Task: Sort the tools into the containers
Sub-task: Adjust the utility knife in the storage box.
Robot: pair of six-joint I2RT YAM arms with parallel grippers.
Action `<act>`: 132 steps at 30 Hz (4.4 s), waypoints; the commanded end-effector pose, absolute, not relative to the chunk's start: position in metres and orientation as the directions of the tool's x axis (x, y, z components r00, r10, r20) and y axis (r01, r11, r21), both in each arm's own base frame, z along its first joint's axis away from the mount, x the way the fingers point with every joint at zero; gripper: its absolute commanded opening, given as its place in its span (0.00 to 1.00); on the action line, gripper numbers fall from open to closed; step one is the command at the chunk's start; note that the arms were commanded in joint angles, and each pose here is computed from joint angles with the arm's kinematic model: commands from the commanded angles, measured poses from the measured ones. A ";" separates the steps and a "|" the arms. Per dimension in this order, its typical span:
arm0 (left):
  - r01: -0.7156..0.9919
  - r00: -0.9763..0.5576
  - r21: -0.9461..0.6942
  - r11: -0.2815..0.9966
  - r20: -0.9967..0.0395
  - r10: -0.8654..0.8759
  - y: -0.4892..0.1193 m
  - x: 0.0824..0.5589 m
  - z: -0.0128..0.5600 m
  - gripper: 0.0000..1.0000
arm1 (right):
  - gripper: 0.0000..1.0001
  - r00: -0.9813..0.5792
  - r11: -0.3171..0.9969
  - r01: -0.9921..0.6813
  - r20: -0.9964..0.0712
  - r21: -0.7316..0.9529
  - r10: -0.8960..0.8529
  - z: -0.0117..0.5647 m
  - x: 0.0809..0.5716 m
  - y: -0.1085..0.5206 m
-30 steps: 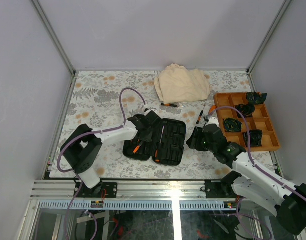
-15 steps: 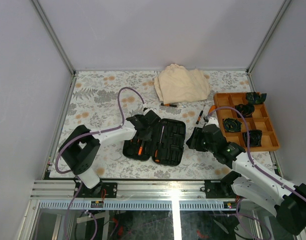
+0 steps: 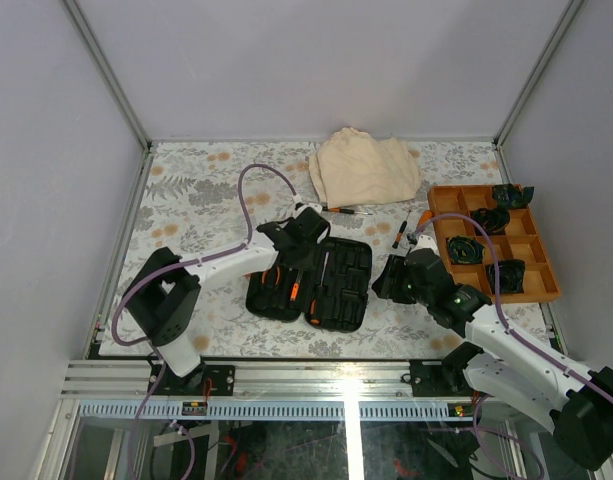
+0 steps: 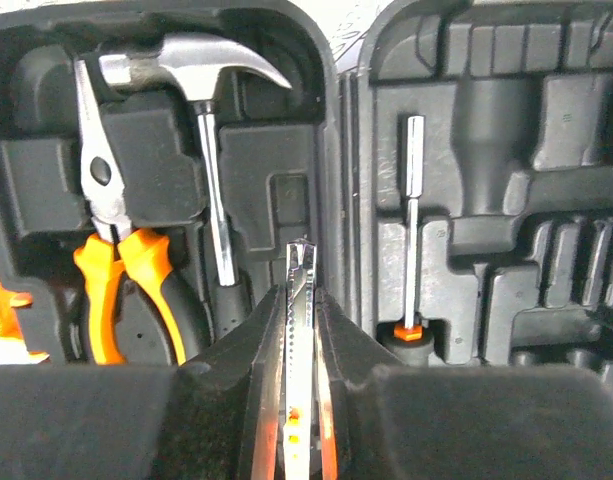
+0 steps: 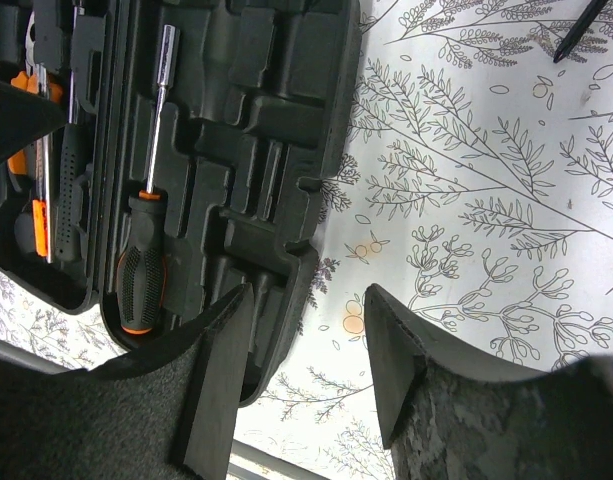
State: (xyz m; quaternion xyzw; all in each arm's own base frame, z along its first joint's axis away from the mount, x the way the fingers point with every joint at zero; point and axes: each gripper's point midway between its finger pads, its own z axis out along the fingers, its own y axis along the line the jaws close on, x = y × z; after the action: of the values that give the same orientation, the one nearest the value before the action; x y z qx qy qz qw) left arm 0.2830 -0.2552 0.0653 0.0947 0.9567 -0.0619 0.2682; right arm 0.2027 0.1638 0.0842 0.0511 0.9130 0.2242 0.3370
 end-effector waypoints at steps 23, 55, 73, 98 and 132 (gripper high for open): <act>0.064 -0.883 -0.134 0.989 -0.470 -0.006 -0.251 0.301 0.038 0.12 | 0.55 -0.766 0.885 -0.061 -0.590 0.461 0.254 0.085 0.204 0.168; 0.070 -0.872 -0.205 0.976 -0.489 -0.040 -0.259 0.312 0.047 0.27 | 0.55 -0.778 0.885 -0.052 -0.574 0.464 0.255 0.080 0.200 0.168; 0.094 -0.879 -0.232 0.968 -0.476 -0.029 -0.249 0.290 0.051 0.19 | 0.55 -0.784 0.880 -0.050 -0.564 0.473 0.258 0.079 0.201 0.171; 0.110 -0.902 -0.212 0.971 -0.431 0.008 -0.244 0.277 0.036 0.12 | 0.55 -0.789 0.877 -0.049 -0.557 0.478 0.260 0.078 0.201 0.174; 0.085 -0.953 -0.110 0.990 -0.299 0.048 -0.217 0.245 -0.014 0.00 | 0.56 -0.794 0.875 -0.054 -0.553 0.481 0.255 0.077 0.202 0.176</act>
State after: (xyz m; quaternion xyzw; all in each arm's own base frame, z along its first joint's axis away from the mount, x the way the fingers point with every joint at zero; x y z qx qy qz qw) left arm 0.2750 -0.2490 0.0310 0.0302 0.9683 -0.1235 0.2151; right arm 0.1983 0.1690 0.0691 0.0563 0.9217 0.2280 0.3087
